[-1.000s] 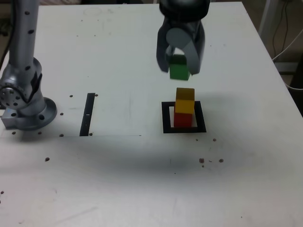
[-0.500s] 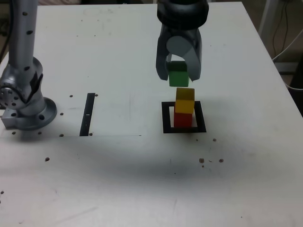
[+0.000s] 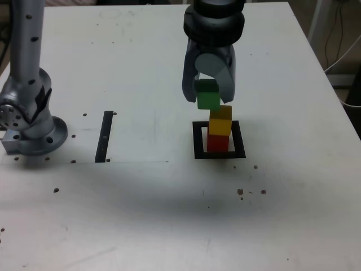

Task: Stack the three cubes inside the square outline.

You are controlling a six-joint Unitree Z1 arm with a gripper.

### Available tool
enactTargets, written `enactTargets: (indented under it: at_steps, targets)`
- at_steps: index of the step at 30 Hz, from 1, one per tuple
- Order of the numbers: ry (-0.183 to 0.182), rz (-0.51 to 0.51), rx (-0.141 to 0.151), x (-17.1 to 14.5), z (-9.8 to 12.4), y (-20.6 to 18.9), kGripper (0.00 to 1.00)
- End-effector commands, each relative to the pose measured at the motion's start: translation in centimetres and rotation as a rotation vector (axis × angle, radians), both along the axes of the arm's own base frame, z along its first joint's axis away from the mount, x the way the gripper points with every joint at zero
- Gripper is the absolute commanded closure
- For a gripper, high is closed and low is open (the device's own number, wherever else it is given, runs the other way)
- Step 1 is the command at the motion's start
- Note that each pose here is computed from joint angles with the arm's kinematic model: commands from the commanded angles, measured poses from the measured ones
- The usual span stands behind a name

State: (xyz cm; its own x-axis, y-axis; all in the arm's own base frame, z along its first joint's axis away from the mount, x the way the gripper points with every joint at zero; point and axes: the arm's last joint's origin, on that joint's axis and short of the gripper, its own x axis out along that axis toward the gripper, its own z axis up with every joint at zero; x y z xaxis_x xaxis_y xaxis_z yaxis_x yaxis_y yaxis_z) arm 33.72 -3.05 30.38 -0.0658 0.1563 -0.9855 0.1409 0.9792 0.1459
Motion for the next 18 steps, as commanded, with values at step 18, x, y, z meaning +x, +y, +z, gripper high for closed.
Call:
enactTargets:
  at_steps: [18]
  targets:
    - [-0.03, -0.009, 0.002, 0.8, 0.2, -1.5, 0.74]
